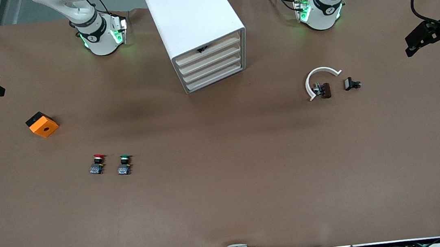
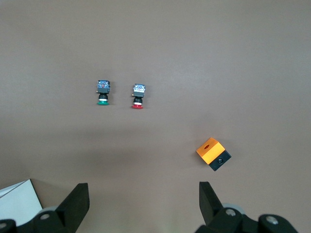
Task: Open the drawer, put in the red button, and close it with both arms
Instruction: 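Move the left gripper toward the white cabinet's drawer handle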
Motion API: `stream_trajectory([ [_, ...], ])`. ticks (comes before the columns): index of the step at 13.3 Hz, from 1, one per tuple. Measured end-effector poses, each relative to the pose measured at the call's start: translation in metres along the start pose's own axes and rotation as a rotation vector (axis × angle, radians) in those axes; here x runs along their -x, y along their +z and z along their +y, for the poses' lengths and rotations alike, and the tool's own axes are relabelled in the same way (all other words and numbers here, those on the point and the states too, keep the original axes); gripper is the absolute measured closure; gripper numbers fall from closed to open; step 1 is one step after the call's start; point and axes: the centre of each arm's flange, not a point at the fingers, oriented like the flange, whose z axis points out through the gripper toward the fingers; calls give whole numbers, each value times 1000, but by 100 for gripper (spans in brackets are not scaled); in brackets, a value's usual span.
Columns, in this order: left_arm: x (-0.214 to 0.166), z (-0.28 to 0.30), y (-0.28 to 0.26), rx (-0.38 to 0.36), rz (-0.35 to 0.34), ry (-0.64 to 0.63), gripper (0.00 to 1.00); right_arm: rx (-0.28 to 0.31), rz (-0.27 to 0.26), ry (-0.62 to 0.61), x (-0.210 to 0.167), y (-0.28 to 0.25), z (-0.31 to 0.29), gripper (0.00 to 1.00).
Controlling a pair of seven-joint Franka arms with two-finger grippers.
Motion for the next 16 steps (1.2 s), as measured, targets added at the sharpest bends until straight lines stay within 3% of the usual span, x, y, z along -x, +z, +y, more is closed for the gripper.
stream_trajectory([
  [5,-4,3,6,1,-12,5,0,0,0,0,0,0,0,0],
  [9,-31,21,38,10,-63,39,0,0,-1,0,0,0,0,0],
  [13,-56,74,94,15,-132,58,0,0,-1,1,0,0,0,0],
  [16,-65,130,132,9,-148,-29,0,0,-1,1,0,0,1,0],
])
